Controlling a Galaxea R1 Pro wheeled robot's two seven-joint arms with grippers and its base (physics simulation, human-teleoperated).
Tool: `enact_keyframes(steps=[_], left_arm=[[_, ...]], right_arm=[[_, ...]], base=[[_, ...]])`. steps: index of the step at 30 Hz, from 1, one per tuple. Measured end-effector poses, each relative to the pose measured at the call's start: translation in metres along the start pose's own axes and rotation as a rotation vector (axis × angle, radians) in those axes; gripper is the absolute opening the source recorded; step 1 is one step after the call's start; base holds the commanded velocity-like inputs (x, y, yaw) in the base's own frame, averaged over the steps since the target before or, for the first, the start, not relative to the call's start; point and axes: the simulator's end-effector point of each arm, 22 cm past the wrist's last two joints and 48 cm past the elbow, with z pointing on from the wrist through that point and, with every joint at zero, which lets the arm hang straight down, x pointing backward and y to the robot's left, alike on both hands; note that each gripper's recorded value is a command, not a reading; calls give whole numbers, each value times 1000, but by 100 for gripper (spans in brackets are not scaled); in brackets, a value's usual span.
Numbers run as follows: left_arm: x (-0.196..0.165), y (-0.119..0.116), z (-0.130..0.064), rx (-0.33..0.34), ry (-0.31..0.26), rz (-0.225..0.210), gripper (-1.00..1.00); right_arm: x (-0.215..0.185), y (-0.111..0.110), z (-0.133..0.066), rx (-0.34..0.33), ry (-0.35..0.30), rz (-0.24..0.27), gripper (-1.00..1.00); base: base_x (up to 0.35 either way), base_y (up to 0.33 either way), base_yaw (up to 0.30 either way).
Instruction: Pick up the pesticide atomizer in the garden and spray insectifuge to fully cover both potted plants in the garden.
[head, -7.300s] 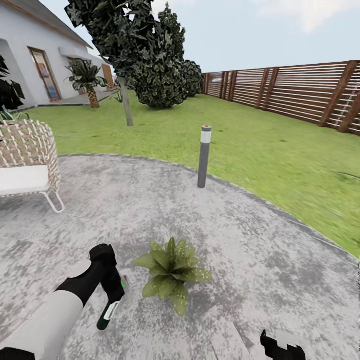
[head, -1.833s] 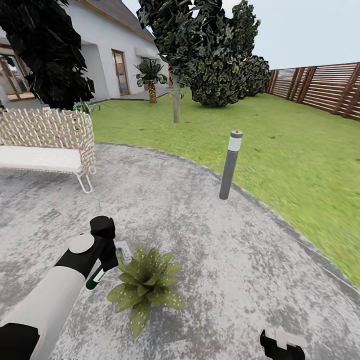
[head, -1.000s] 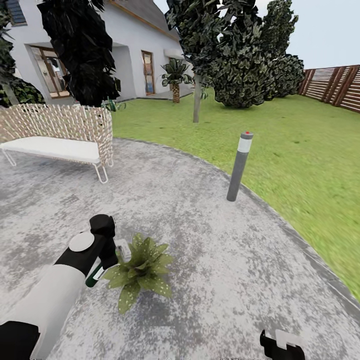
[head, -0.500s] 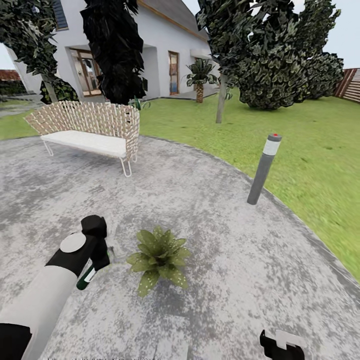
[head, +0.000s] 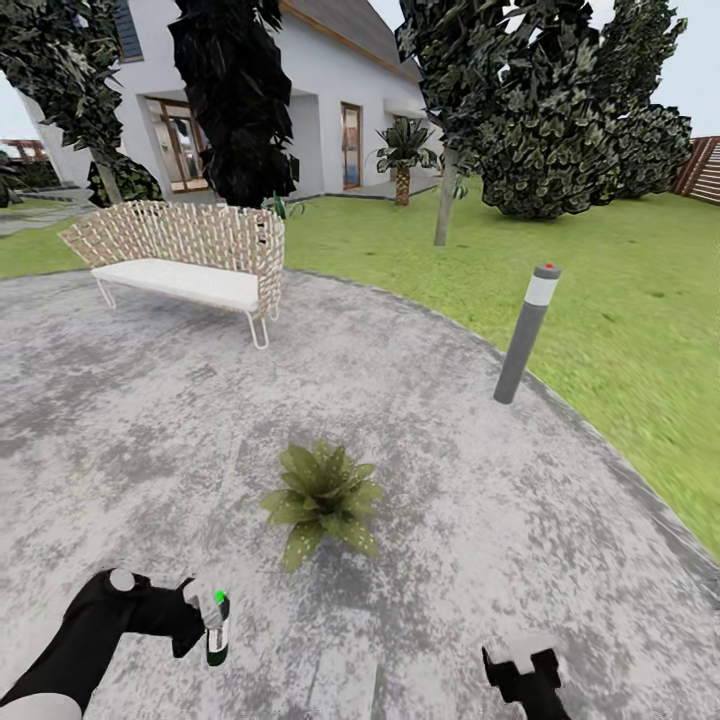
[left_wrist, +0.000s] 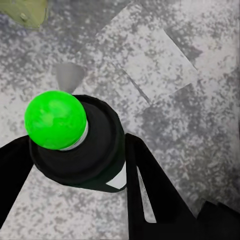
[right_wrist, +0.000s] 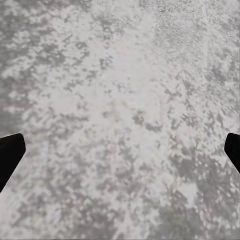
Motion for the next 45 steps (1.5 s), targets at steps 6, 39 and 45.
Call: enact_keyframes(steps=[6,39,45], left_arm=[[22,-19,13,65,-4,-25,-100],[-84,-120,92,205,-24,350,-100],[-107,-103,99,88,-76,357,-100]], right_arm=[[-79,54,-2,-478,-185,-269,100],[-203,234,-89,-1004,-397,-438,-100],[-207,240,-92,-1011,-405,-431,-100]], base=[[-339,0,0],[-17,0,0],[0,0,0]])
